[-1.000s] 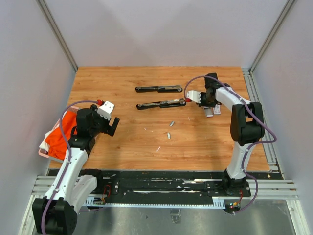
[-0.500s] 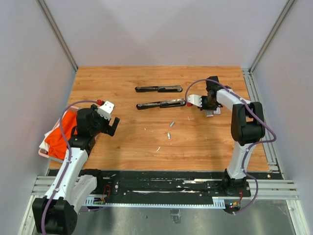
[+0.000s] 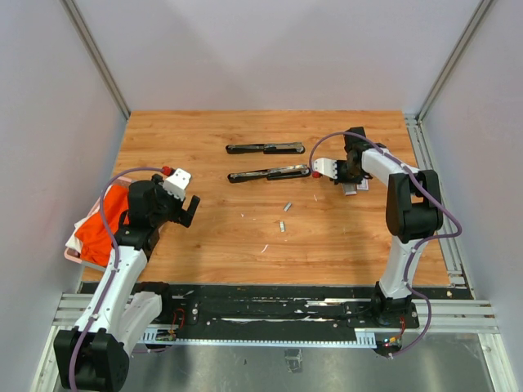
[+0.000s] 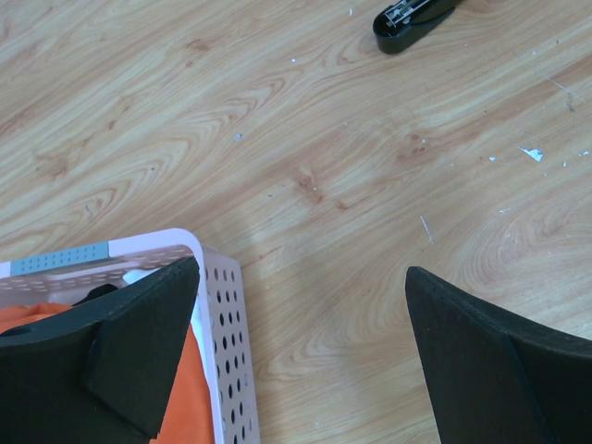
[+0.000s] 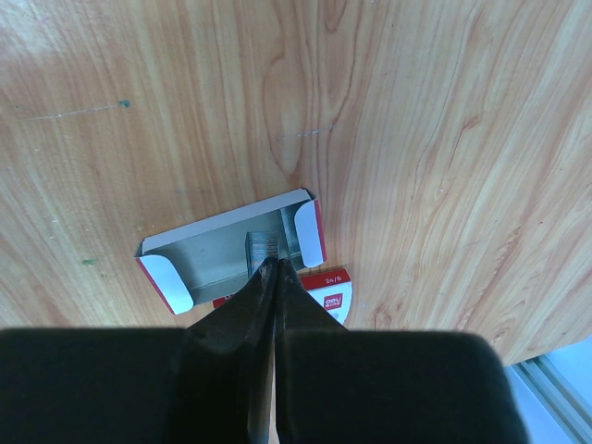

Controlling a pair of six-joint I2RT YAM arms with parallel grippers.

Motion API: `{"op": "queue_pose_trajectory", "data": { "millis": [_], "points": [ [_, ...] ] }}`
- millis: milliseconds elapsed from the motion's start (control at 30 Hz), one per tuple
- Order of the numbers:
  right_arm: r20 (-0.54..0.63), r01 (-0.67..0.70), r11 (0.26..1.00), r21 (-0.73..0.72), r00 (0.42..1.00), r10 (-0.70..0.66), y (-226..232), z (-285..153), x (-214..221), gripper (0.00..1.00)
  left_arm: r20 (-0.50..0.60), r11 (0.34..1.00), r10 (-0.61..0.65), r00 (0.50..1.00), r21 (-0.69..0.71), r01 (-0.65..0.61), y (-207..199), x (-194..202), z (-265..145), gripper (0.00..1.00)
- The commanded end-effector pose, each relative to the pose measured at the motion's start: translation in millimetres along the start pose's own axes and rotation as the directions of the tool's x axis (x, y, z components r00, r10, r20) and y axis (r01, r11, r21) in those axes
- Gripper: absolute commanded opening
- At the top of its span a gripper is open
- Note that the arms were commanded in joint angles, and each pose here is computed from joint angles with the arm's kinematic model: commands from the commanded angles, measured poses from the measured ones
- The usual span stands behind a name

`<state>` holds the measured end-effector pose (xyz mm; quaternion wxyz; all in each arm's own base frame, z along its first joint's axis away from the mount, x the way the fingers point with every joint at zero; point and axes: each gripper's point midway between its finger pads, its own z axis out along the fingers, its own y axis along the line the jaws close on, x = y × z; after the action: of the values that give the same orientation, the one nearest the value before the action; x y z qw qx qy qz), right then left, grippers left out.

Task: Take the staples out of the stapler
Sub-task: Place the staple in the staple box.

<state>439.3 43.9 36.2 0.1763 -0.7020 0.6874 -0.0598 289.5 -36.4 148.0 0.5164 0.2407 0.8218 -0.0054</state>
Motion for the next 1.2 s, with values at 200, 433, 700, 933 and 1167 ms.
{"op": "queue_pose_trajectory", "data": {
  "millis": [200,433,700,933,1167],
  "points": [
    [-0.006,0.011,0.998,-0.066,1.000,-0.011,18.0,8.4,3.0,0.01,0.018,1.000,0.010,1.000,-0.013,-0.010,3.5,-2.3,1.1,0.98],
    [-0.001,0.021,0.997,-0.075,1.000,-0.021,20.1,8.6,-1.2,0.01,0.017,1.000,0.011,1.000,-0.012,-0.011,3.5,-2.1,1.4,0.98],
    [0.007,0.020,0.997,-0.071,1.000,-0.020,18.3,8.1,-5.8,0.02,0.016,1.000,0.011,1.000,-0.014,-0.011,3.7,-1.5,1.5,0.98],
    [0.012,0.028,0.997,-0.074,1.000,-0.027,18.9,8.3,-9.0,0.02,0.014,1.000,0.011,1.000,-0.013,-0.010,3.4,-0.9,1.8,0.98],
    [0.012,0.043,0.996,-0.081,0.999,-0.043,21.7,7.5,-12.8,0.02,0.016,1.000,0.011,1.000,-0.014,-0.011,3.6,-1.6,1.5,0.98]
  ]
}}
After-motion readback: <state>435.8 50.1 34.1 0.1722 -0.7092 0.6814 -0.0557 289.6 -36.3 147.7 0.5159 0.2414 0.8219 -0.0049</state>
